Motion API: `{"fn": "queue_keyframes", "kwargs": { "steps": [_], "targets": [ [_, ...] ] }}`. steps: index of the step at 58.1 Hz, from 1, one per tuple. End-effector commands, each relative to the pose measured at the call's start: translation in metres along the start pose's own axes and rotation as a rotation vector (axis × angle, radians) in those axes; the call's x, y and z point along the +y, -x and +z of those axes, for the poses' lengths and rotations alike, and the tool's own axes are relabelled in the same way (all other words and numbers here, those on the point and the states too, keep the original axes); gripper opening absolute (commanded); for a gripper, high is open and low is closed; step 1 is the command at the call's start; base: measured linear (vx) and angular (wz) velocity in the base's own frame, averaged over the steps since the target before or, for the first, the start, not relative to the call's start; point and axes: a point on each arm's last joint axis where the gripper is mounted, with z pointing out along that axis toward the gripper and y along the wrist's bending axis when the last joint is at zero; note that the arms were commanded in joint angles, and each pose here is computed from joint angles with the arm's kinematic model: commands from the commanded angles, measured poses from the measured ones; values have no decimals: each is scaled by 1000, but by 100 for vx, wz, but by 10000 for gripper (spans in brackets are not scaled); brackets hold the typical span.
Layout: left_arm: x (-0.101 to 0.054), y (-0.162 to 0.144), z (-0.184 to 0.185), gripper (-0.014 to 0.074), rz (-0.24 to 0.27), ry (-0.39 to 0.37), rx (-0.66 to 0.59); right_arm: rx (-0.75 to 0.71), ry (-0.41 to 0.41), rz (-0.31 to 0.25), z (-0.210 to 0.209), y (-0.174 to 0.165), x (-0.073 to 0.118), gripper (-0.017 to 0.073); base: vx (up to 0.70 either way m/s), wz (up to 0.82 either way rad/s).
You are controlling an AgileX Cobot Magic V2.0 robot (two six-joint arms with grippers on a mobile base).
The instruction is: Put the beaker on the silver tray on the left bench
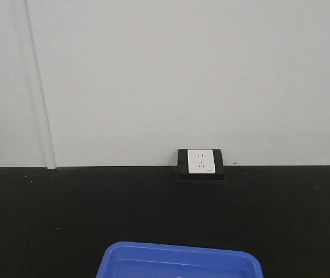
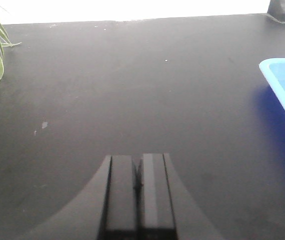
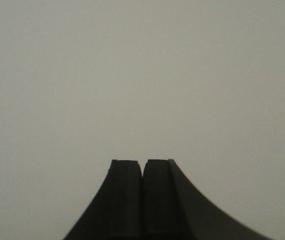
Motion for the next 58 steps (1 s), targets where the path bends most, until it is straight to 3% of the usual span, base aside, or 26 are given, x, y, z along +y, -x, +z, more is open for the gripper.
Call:
{"fn": "queue_keyframes", "kwargs": {
  "steps": [1,14,31,38,47,58],
  "targets": [
    [-1,-1,2,1,-1,-7,-65,-38,8,-49,33,29,0,-6,0,0],
    [-1,-1,2,1,-1,-7,-65,78,9,-29,79,13,-2,-6,0,0],
    [-1,-1,2,1,-1,-7,-65,162,7,-26,93,-6,-3,1,0,0],
    [-1,-1,2,1,-1,-7,-65,175,5,-31,93,-7,-3,42,0,0],
    [-1,-1,2,1,-1,-7,-65,211,-4,-31,92,-10,-4,184,0,0],
    [-1,-1,2,1,-1,-7,-65,298,-25,-28,90,-18,-6,526,0,0]
  ]
}}
